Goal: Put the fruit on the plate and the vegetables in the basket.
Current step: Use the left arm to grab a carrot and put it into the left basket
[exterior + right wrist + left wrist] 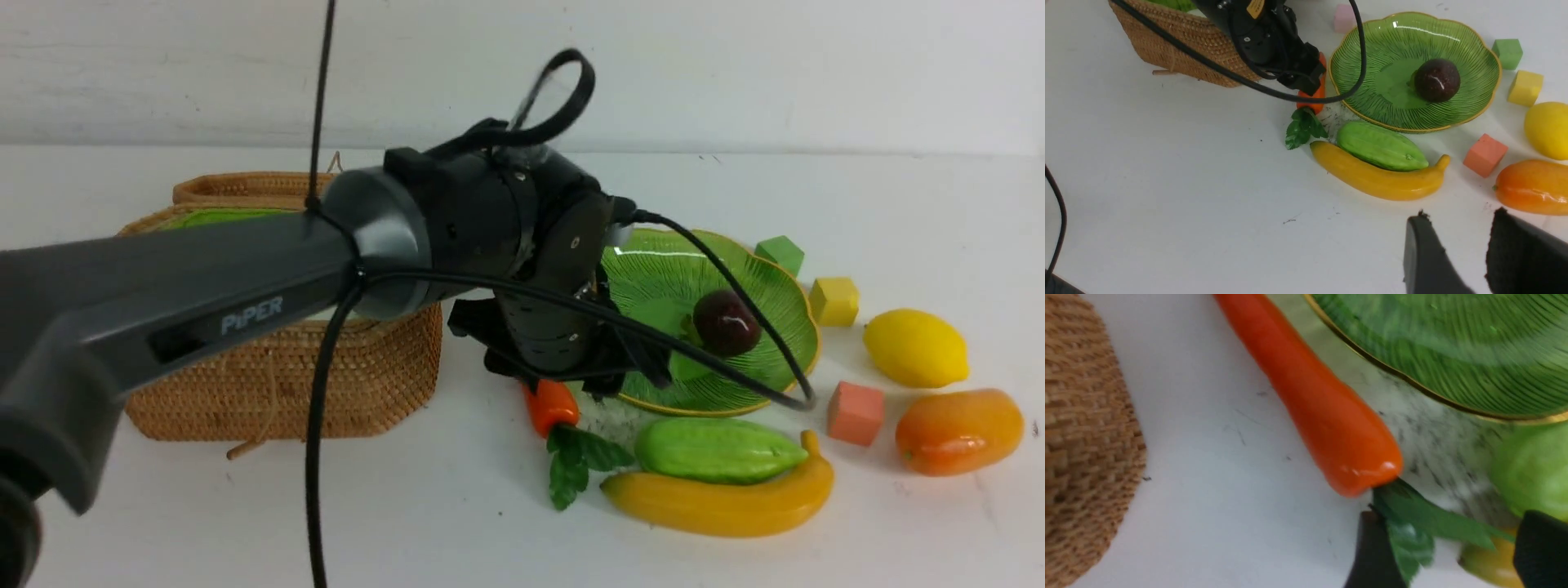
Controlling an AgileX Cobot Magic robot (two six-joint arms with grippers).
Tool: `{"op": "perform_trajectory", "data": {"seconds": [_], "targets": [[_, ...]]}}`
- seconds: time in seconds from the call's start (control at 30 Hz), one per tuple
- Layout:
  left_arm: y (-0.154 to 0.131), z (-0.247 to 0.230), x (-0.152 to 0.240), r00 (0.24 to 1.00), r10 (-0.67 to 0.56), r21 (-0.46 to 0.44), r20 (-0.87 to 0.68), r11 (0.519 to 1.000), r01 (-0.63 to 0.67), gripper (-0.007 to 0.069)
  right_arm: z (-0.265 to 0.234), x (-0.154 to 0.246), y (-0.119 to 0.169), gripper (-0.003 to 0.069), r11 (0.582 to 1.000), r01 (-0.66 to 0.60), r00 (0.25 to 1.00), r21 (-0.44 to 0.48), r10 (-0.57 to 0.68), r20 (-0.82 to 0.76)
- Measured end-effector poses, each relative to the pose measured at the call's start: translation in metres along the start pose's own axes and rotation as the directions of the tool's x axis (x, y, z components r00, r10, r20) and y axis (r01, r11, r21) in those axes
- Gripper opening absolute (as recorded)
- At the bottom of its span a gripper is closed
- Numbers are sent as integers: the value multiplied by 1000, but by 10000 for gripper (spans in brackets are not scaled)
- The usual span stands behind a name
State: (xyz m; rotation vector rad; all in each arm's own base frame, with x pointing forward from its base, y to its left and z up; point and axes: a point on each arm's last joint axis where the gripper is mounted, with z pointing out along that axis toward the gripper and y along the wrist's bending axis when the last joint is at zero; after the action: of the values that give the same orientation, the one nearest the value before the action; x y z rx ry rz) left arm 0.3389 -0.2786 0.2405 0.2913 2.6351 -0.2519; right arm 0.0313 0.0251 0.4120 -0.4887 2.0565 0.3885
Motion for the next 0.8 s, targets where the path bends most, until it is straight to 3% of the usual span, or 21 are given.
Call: {"op": "perform_trajectory", "data": {"seconds": [0.1,0.2,0.47,0.8], "targets": [[5,15,-3,1000,-9,-14,25,1000,9,564,0,0,0,238,1000,2,1000,0,-2,0],[6,27,-2,1000,2,-26,28,1000,-1,592,0,0,0,238,1000,3,1000,0,-3,0],[8,37,-1,999,31,-50,30,998,-30,537,0,0,0,238,1000,3,1000,0,-3,0],[10,61,5,999,49,-83,8,995,-48,531,0,0,0,238,1000,3,1000,0,-3,-1]]}}
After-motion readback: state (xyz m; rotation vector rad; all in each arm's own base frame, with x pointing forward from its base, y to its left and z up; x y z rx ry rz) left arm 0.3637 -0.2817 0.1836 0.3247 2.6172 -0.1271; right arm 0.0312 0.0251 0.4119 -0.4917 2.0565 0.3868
